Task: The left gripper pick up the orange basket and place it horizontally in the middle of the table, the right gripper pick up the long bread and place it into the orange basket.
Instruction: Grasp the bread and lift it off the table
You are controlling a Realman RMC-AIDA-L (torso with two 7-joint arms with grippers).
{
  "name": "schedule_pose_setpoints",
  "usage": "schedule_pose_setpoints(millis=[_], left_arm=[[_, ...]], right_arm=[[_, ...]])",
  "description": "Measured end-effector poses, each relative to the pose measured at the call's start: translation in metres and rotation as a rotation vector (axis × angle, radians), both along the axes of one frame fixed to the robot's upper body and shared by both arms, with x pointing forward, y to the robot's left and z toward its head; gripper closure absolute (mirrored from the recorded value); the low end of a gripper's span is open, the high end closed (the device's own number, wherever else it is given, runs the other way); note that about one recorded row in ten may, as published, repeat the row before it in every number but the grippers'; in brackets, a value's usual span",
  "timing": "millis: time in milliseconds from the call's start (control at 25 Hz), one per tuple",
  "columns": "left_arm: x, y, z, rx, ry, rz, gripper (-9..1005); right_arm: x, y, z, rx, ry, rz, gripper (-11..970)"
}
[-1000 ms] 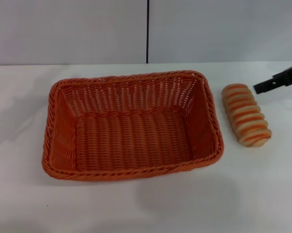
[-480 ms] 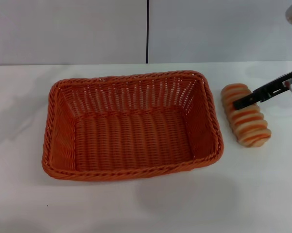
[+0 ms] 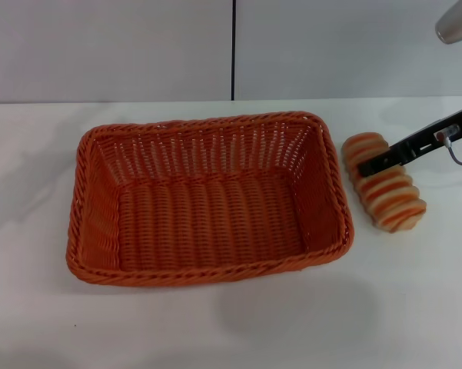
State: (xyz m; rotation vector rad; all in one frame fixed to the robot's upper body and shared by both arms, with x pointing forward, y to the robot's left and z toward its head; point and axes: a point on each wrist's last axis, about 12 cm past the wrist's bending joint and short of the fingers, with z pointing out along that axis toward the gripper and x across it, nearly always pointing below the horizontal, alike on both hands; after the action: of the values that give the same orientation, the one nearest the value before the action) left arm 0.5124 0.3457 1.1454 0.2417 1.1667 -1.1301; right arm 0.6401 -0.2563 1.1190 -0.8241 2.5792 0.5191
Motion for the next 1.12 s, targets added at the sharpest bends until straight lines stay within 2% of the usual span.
schedule_pose_setpoints(millis=[200, 720, 1120], left_arm=[[-0.0002, 0.0004, -0.0002, 0.000, 0.001, 0.001, 358], [-0.0011, 0.0008, -0.0009, -0.002, 0.005, 0.003, 359], [-0.0004, 0.0005, -0.0014, -0.003, 0.006, 0.002, 360]], right_arm=[[0.0007, 0.0023, 0.0007, -0.006, -0.002, 0.010, 128], [-0.0022, 0.0087, -0.0022, -0.038, -0.019, 0.074, 334], [-0.0037, 0.0042, -0.0009, -0.032, -0.038, 0.061, 423]])
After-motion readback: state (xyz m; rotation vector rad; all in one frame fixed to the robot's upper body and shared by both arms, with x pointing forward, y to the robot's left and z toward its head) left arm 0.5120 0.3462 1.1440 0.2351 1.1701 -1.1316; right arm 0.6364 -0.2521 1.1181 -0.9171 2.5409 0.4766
